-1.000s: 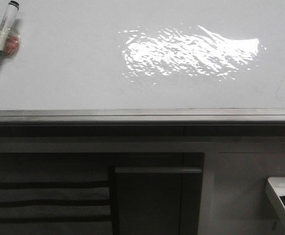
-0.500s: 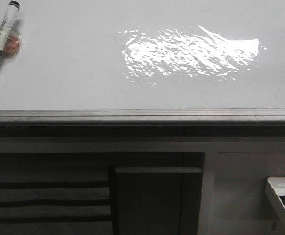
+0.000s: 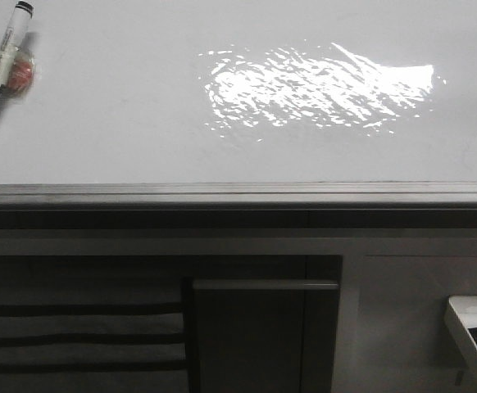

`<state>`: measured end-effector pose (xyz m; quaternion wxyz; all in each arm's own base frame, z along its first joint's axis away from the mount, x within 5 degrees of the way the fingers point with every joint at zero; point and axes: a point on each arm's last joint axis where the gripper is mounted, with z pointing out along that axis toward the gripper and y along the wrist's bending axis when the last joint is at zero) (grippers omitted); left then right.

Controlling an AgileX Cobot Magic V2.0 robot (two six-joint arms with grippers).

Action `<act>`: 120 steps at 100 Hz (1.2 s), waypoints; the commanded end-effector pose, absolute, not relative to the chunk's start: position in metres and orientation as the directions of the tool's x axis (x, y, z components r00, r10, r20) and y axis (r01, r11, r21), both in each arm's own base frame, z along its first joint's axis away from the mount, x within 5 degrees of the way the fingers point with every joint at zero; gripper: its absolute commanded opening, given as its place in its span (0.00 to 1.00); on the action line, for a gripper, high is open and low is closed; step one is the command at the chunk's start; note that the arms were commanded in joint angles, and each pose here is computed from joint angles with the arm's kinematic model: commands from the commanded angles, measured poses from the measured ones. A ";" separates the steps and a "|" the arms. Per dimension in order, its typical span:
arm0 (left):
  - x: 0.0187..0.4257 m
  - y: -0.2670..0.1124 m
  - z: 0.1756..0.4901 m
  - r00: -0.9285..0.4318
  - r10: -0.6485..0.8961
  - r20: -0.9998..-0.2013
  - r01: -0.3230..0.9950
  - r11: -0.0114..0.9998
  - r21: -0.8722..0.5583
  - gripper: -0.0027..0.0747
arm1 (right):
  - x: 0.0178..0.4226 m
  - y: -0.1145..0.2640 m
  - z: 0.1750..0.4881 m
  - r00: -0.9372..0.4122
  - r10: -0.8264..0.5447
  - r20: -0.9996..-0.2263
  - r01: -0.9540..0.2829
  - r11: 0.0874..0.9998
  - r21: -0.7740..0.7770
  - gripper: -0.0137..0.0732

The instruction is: Write number 9 on whiteboard

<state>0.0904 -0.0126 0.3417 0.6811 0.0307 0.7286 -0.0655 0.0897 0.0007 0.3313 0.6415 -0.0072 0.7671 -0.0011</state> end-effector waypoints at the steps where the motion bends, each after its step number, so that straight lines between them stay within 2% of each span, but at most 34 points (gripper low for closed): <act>1: 0.091 -0.012 0.359 0.024 -0.054 -0.998 0.134 0.990 -0.050 0.01 | 0.091 0.000 0.348 -0.087 -0.029 -0.996 -0.001 1.000 -0.029 0.07; 16: 0.091 -0.012 0.358 0.017 -0.047 -0.999 0.132 0.990 -0.044 0.01 | 0.091 0.000 0.347 -0.096 -0.029 -0.995 -0.002 1.000 -0.029 0.07; 27: 0.091 -0.010 0.357 0.027 0.043 -0.999 0.112 0.993 0.046 0.01 | 0.091 -0.002 0.346 -0.106 -0.089 -0.990 0.012 0.996 -0.091 0.07; 35: 0.091 -0.010 0.357 0.026 0.044 -0.999 0.112 0.993 0.046 0.03 | 0.092 -0.003 0.343 -0.121 -0.109 -0.987 0.016 0.994 -0.112 0.13; 39: 0.091 -0.010 0.357 0.026 0.044 -0.999 0.112 0.993 0.046 0.09 | 0.091 -0.003 0.342 -0.137 -0.113 -0.984 0.017 0.993 -0.116 0.18; 42: 0.091 -0.010 0.357 0.026 0.044 -0.999 0.112 0.993 0.046 0.15 | 0.091 -0.003 0.341 -0.147 -0.112 -0.983 0.017 0.993 -0.116 0.26; 46: 0.091 -0.010 0.357 0.021 0.051 -0.999 0.110 0.993 0.053 0.28 | 0.091 -0.003 0.340 -0.160 -0.112 -0.981 0.016 0.993 -0.116 0.36; 49: 0.092 -0.010 0.356 0.018 0.056 -0.998 0.109 0.992 0.058 0.38 | 0.091 -0.003 0.339 -0.165 -0.112 -0.980 0.016 0.993 -0.116 0.47; 54: 0.092 -0.010 0.355 0.011 0.070 -0.998 0.106 0.992 0.071 0.58 | 0.091 -0.003 0.339 -0.169 -0.112 -0.979 0.016 0.993 -0.116 0.63; 59: 0.092 -0.010 0.355 0.012 0.069 -0.998 0.106 0.992 0.070 0.73 | 0.091 -0.003 0.339 -0.169 -0.112 -0.979 0.016 0.993 -0.116 0.76; 66: 0.092 -0.010 0.355 0.011 0.062 -0.998 0.108 0.992 0.063 0.83 | 0.091 -0.003 0.339 -0.169 -0.112 -0.979 0.016 0.993 -0.116 0.89; 72: 0.092 -0.010 0.355 0.011 0.062 -0.998 0.108 0.992 0.063 0.84 | 0.091 -0.003 0.339 -0.169 -0.112 -0.979 0.016 0.993 -0.116 0.93; 120: 0.096 -0.011 0.355 0.019 0.066 -0.998 0.108 0.992 0.068 0.84 | 0.091 -0.003 0.339 -0.167 -0.101 -0.981 0.014 0.994 -0.105 0.93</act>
